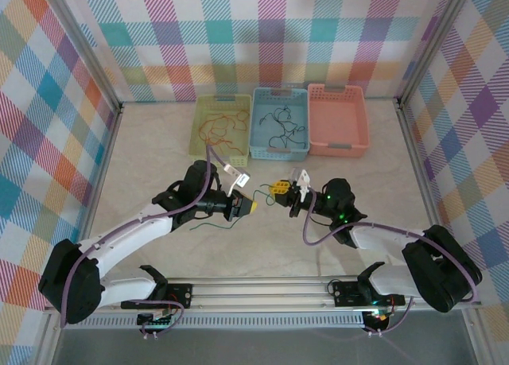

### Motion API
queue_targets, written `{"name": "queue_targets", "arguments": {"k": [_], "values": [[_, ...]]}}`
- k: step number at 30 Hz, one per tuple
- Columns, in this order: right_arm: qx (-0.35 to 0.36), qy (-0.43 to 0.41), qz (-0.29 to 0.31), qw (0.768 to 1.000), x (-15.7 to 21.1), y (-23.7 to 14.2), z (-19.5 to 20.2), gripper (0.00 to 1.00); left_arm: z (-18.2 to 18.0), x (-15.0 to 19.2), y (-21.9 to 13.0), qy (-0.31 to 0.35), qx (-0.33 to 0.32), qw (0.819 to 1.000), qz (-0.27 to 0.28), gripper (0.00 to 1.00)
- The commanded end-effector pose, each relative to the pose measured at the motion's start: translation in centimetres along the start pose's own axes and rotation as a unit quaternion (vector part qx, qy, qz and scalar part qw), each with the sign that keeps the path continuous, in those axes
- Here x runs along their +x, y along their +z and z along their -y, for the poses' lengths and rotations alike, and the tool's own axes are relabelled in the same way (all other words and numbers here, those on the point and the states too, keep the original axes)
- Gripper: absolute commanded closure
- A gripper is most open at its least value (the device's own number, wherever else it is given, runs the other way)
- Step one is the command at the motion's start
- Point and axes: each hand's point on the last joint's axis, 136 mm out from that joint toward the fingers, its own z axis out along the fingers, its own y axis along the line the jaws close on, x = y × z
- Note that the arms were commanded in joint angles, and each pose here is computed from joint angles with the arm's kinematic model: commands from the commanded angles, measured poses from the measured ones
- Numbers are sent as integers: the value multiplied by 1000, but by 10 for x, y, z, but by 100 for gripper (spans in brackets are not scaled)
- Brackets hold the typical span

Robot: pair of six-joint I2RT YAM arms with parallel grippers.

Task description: Untangle the cables

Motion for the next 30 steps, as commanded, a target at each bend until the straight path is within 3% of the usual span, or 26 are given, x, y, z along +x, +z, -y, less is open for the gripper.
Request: {"name": "queue_targets", "arguments": {"k": [1,9,16,20,24,26,29,30], "values": [[46,31,22,998,-15,4,19,99,9,-7,-4,13,6,1000,7,100],[226,186,23,956,2,-19,90,100,23,-8,-32,32,-13,998,59,100],[359,353,-8,864,54,-49,144,100,48,-16,-67,71,-4,987,143,100],[383,397,-9,834,71,-61,154,100,60,-23,-81,92,8,980,177,100],[377,407,-9,832,72,-61,154,100,61,-26,-84,95,6,977,188,100],[365,398,-5,841,67,-58,152,100,60,-30,-84,94,1,977,191,100],[346,366,0,864,51,-57,147,67,52,-32,-82,83,-19,979,185,100],[342,352,2,871,45,-58,145,66,48,-33,-81,77,-29,980,182,100]]}}
